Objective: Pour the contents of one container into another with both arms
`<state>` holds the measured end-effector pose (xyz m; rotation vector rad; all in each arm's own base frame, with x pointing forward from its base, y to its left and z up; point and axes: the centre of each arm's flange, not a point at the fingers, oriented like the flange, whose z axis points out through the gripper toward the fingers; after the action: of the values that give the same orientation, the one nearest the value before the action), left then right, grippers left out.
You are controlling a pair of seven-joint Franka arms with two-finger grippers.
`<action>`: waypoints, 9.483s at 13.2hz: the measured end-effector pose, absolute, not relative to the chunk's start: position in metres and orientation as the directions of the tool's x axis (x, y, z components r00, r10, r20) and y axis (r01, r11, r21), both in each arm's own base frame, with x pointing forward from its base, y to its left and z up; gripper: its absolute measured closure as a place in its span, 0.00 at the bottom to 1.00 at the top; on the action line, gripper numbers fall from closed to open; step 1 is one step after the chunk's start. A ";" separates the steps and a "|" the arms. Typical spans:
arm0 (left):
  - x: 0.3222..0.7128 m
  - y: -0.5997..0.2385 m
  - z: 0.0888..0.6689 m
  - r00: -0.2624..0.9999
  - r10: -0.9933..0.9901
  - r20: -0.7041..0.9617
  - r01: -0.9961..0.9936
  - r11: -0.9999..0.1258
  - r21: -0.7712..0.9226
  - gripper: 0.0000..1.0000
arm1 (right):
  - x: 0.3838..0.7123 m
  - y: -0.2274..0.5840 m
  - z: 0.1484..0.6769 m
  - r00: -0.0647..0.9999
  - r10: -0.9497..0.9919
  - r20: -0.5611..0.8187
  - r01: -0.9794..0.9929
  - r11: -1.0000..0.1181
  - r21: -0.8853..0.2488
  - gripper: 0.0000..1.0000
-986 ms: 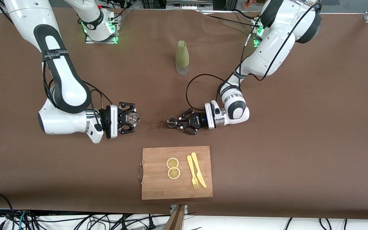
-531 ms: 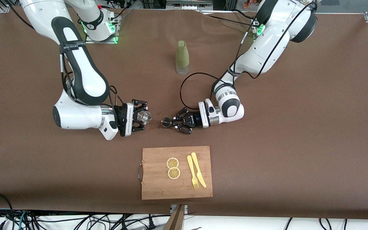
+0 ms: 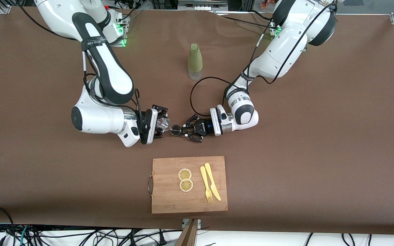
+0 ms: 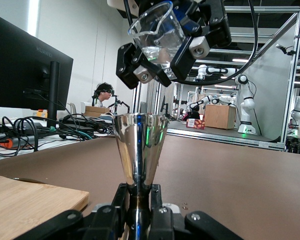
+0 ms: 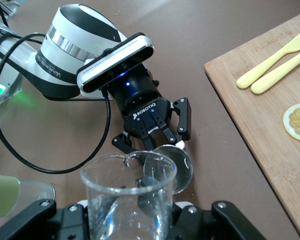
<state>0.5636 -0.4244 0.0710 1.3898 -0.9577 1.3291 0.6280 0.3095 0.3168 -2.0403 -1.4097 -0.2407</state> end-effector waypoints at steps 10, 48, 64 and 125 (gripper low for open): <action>0.564 -0.425 0.071 0.095 0.072 0.993 -0.965 -0.240 0.110 0.78 | 0.626 0.312 0.316 0.346 0.838 0.422 0.918 -0.210 -0.337 0.81; 0.593 -0.392 0.096 0.048 0.074 0.996 -0.959 -0.275 0.067 0.78 | 0.613 0.316 0.438 0.343 0.797 0.497 0.939 -0.272 -0.211 0.81; 0.598 -0.036 0.102 -0.038 -0.043 0.998 -0.989 0.145 -0.031 0.78 | 0.657 0.148 0.482 0.370 0.598 0.711 0.926 -0.296 -0.234 0.81; 0.649 0.144 0.333 0.793 -0.600 0.105 -0.484 -0.517 0.706 0.00 | 0.615 -0.160 0.120 -0.110 0.393 0.913 0.989 0.130 0.064 0.00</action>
<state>0.6486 0.1443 0.3334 2.2157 -0.7975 -0.1949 0.6150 -0.1602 0.1196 -1.3684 -1.6275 -0.9639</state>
